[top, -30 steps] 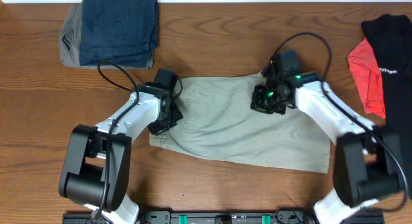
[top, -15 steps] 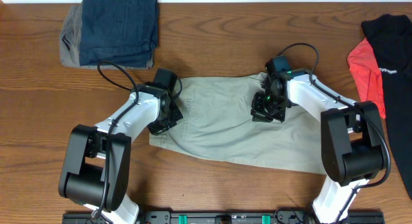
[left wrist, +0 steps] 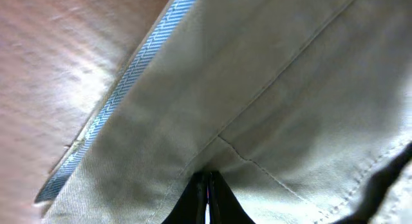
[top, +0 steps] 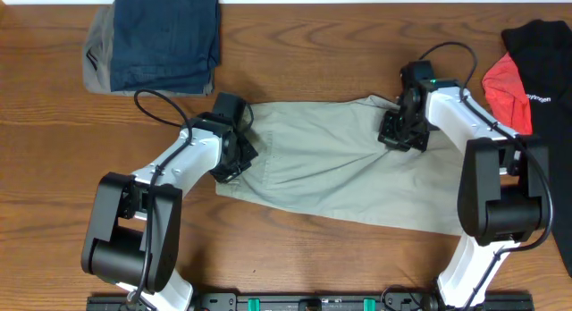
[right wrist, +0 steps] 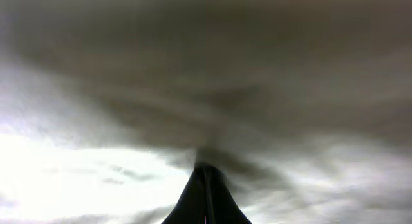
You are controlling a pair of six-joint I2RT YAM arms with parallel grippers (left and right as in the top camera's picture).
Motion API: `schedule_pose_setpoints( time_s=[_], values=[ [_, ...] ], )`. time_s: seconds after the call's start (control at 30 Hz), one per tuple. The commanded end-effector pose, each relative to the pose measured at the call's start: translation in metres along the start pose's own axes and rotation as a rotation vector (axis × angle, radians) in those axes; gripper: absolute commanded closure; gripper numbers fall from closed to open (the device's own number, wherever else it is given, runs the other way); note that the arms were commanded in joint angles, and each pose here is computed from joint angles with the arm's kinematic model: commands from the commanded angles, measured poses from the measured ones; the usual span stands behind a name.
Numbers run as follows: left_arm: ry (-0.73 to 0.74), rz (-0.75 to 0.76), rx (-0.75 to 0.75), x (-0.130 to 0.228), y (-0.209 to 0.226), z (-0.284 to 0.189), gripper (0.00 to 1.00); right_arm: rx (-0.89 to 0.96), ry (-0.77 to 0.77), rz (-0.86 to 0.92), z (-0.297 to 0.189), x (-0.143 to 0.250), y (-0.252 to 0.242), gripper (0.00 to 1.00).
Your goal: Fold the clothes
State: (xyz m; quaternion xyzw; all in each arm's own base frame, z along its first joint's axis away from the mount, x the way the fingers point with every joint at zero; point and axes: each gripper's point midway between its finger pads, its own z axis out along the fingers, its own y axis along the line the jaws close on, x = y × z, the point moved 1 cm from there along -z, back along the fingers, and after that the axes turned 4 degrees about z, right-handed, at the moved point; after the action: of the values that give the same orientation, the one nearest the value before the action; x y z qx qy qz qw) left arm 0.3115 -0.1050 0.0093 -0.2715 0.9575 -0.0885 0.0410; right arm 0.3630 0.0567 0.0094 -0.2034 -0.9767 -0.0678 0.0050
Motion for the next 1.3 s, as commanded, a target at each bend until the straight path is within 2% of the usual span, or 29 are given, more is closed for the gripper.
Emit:
schedule_pose_setpoints(
  time_s=[0.0, 0.23, 0.43, 0.77, 1.1, 1.27],
  values=[
    [0.03, -0.033, -0.005, 0.004, 0.006, 0.013, 0.94, 0.135, -0.087, 0.025, -0.012, -0.031, -0.03, 0.99],
    [-0.057, -0.055, 0.073, -0.019, -0.019, -0.004, 0.94, 0.146, -0.095, 0.08, -0.066, -0.054, -0.042, 0.99],
    [-0.088, -0.022, 0.099, -0.024, -0.025, -0.016, 0.94, 0.232, 0.032, 0.11, -0.089, -0.024, -0.06, 0.99],
    [-0.084, 0.016, 0.011, -0.02, -0.008, -0.014, 0.94, 0.366, 0.148, 0.232, -0.075, 0.029, -0.094, 0.99],
    [-0.079, 0.036, 0.006, -0.019, -0.007, -0.014, 0.94, 0.242, 0.149, 0.247, -0.027, 0.079, -0.102, 0.99],
    [-0.078, 0.036, 0.006, -0.019, -0.007, -0.014, 0.94, 0.209, 0.146, 0.266, -0.006, 0.085, -0.107, 0.99]
  ],
)
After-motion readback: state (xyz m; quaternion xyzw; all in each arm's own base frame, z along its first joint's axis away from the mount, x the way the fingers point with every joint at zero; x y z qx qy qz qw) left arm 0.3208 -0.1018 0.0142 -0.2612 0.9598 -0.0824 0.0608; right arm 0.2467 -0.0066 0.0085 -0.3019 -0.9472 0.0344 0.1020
